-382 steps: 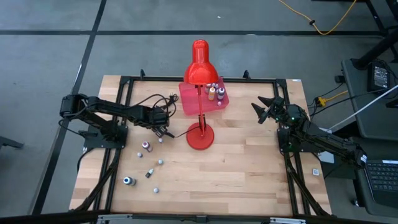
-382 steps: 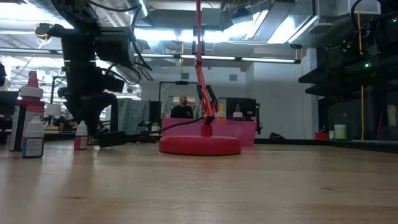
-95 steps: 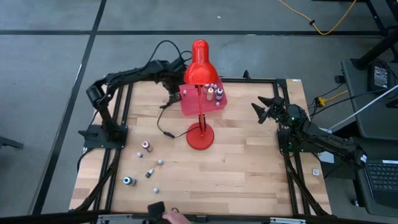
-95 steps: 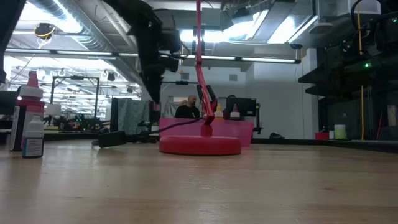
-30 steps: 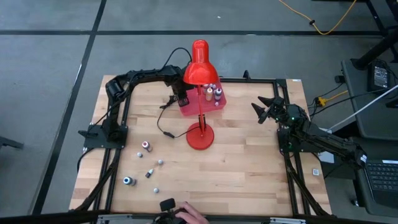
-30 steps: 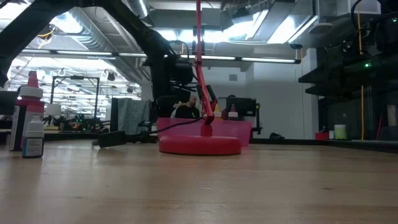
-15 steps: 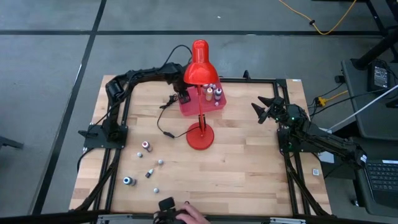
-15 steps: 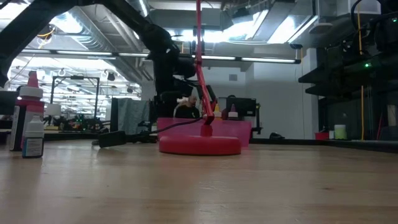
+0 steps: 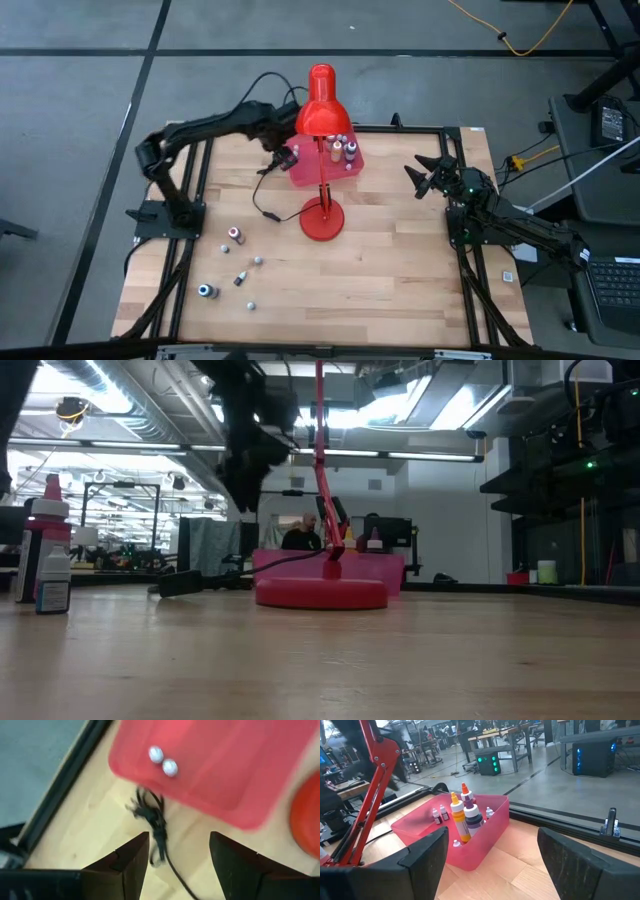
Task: Pick & Place food coloring
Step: Put the small blue food coloring bottle into the red bin
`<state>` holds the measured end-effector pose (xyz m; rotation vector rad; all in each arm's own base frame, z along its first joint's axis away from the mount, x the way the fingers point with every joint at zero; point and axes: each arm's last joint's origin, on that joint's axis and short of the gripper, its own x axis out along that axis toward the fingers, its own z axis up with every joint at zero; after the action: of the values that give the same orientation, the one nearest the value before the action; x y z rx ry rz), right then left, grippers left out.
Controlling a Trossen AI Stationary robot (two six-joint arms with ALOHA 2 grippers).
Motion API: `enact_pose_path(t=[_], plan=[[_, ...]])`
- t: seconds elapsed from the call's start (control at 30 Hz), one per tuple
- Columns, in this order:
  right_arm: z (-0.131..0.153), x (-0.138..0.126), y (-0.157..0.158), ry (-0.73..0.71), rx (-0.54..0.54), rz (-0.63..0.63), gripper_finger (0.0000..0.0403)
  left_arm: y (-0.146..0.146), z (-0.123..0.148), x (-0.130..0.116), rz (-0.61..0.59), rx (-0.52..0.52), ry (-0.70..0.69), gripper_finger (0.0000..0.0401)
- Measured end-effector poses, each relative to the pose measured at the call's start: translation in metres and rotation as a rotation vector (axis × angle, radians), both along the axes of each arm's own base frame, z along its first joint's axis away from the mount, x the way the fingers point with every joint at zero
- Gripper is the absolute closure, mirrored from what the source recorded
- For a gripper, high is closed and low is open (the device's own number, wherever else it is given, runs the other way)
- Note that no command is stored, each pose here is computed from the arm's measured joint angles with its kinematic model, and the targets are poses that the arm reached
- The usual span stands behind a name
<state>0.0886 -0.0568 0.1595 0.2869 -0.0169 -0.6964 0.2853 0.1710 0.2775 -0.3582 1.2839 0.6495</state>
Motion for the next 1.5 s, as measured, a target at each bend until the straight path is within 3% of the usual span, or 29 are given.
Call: enact_pose_path(t=[0.37,0.8,1.0,1.23,1.5], plan=[[0.0,0.0,0.0,0.001,-0.001,0.0,0.0097,-0.078,0.006,-0.068,0.101,0.06,-0.068,0.0199],[0.0,0.0,0.0,0.001,0.0,0.0,0.0097,-0.139,0.004,-0.127,0.243,0.071,-0.311,0.0192],[0.0,0.0,0.0,0.001,0.0,0.0,0.0097,-0.156,0.011,-0.137,0.291,0.088,-0.421,0.0172],[0.0,0.0,0.0,0.001,-0.001,0.0,0.0097,-0.173,0.011,-0.136,0.264,0.066,-0.457,0.0167],[0.0,0.0,0.0,0.001,-0.001,0.0,0.0097,-0.202,-0.003,-0.118,-0.029,0.048,-0.338,0.0166]])
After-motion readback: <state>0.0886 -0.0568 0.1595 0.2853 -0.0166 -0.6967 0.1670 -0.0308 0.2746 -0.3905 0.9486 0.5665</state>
